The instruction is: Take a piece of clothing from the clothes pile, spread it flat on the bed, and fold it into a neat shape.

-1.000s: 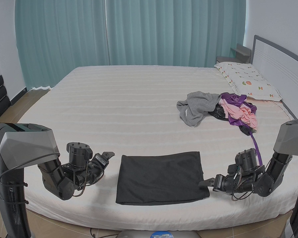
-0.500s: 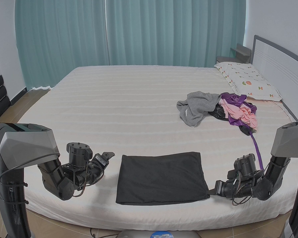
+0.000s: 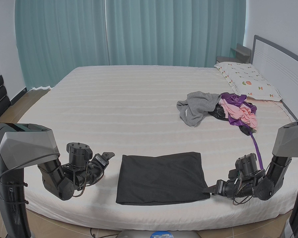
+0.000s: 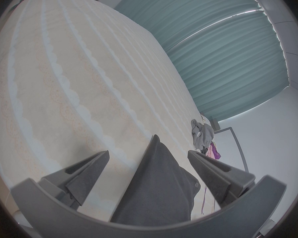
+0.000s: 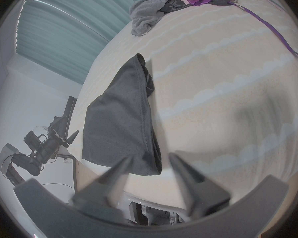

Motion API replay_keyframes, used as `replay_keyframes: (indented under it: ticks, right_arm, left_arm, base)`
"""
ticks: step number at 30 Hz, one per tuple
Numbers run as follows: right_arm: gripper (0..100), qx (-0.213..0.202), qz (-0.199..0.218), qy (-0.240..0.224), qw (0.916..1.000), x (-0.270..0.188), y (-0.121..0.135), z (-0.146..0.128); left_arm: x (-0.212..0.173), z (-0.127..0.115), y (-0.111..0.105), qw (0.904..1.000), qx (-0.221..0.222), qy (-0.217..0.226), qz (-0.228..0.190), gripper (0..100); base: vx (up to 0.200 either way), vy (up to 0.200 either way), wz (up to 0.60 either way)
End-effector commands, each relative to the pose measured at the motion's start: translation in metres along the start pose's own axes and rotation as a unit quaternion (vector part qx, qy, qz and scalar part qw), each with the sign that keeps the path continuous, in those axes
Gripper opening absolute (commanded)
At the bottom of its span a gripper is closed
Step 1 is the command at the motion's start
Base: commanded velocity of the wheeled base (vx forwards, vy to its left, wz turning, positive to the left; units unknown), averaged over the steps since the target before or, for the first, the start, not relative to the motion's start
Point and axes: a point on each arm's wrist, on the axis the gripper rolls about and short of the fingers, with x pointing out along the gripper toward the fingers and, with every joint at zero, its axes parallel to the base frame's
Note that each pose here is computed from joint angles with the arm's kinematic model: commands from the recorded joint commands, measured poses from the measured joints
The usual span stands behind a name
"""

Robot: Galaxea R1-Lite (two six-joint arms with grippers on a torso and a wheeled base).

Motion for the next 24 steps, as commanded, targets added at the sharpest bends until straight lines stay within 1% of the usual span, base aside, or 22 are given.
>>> replay_keyframes:
  ticks: [1,6,9,12,14,24]
  right_arm:
    - [100,0.000,0.008,-0.012,0.9999,-0.001,0.002,0.003]
    - [100,0.006,0.018,-0.036,0.9992,-0.004,-0.002,0.009]
    - [100,0.025,0.020,-0.044,0.9985,-0.004,-0.004,0.011]
    - [100,0.032,0.021,-0.047,0.9982,-0.004,-0.004,0.012]
    - [100,0.035,0.020,-0.047,0.9981,-0.004,-0.004,0.012]
    - [100,0.037,0.019,-0.046,0.9981,-0.003,-0.006,0.012]
  left_arm:
    - [0.000,0.000,0.000,1.0000,-0.001,0.000,0.000,100]
    - [0.000,0.000,0.000,1.0000,-0.001,0.000,-0.001,100]
    - [-0.004,-0.004,-0.001,1.0000,0.000,0.006,0.000,100]
    - [-0.007,-0.010,0.001,0.9998,0.006,0.016,0.006,100]
    - [-0.010,-0.017,0.002,0.9996,0.011,0.025,0.009,100]
    - [-0.010,-0.018,0.001,0.9995,0.013,0.027,0.009,100]
  base:
    - [0.000,0.000,0.00]
    - [0.000,0.000,0.00]
    - [0.000,0.000,0.00]
    - [0.000,-0.200,0.00]
    - [0.000,0.000,0.00]
    - [0.000,0.000,0.00]
